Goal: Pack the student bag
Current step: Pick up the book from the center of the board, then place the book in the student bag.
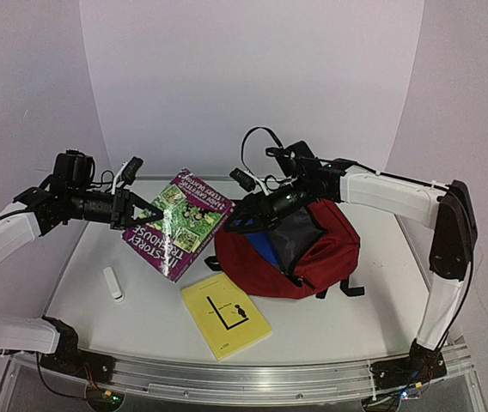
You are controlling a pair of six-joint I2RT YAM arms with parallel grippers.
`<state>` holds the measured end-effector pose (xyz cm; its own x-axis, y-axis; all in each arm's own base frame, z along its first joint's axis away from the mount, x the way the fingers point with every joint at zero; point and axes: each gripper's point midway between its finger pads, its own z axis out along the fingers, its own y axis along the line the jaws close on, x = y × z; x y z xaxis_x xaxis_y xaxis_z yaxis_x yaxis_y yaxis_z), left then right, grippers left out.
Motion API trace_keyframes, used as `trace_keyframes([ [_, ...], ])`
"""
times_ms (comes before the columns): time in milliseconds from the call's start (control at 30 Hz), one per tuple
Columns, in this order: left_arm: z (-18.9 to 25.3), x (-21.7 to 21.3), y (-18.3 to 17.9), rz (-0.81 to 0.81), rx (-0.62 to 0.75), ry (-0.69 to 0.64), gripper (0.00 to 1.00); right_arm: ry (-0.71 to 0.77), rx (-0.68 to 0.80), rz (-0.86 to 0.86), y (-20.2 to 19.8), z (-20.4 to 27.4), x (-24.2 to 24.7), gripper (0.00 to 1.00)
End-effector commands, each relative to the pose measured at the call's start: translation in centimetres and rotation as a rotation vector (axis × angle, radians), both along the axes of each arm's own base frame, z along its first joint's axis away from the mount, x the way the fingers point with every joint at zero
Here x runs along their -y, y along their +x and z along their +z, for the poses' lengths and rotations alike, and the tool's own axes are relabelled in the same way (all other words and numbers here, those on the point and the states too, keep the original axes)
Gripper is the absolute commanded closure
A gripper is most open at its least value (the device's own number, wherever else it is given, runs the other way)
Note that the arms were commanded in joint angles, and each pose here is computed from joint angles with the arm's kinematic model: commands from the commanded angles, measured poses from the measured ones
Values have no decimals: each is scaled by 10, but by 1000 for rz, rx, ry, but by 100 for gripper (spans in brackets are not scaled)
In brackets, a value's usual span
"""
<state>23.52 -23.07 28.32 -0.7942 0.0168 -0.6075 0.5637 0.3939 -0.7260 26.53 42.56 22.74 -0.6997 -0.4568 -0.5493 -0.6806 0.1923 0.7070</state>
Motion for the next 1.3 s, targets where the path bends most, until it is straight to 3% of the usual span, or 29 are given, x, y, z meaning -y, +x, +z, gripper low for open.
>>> trace_keyframes([
  [0, 27, 24, -20, -140, 113, -42, 100, 113, 41, 96, -31, 47, 1, 2],
  [233, 24, 34, -28, -208, 111, -33, 100, 152, 27, 152, -46, 59, -3, 2],
  [333, 22, 39, -33, -247, 102, -34, 100, 154, 15, 158, -48, 60, -4, 7],
  [567, 16, 53, -42, -324, 92, -16, 100, 147, -30, 181, -55, 54, -11, 35],
  [733, 17, 53, -40, -314, 111, 4, 98, 145, -34, 166, -52, 58, -14, 65],
  [833, 29, 50, -31, -234, 142, 9, 77, 152, -7, 133, -42, 69, -15, 86],
  [900, 42, 44, -18, -135, 184, 16, 49, 158, 15, 90, -27, 79, -13, 100],
  [1000, 55, 24, 15, 109, 205, 46, 19, 183, 63, -10, 9, 104, -5, 100],
  [1100, 66, 9, 40, 252, 175, -41, 8, 213, 150, -123, 43, 130, 3, 100],
  [1267, 64, -4, 56, 407, 182, -178, 2, 329, 203, -339, 93, 173, 21, 100],
])
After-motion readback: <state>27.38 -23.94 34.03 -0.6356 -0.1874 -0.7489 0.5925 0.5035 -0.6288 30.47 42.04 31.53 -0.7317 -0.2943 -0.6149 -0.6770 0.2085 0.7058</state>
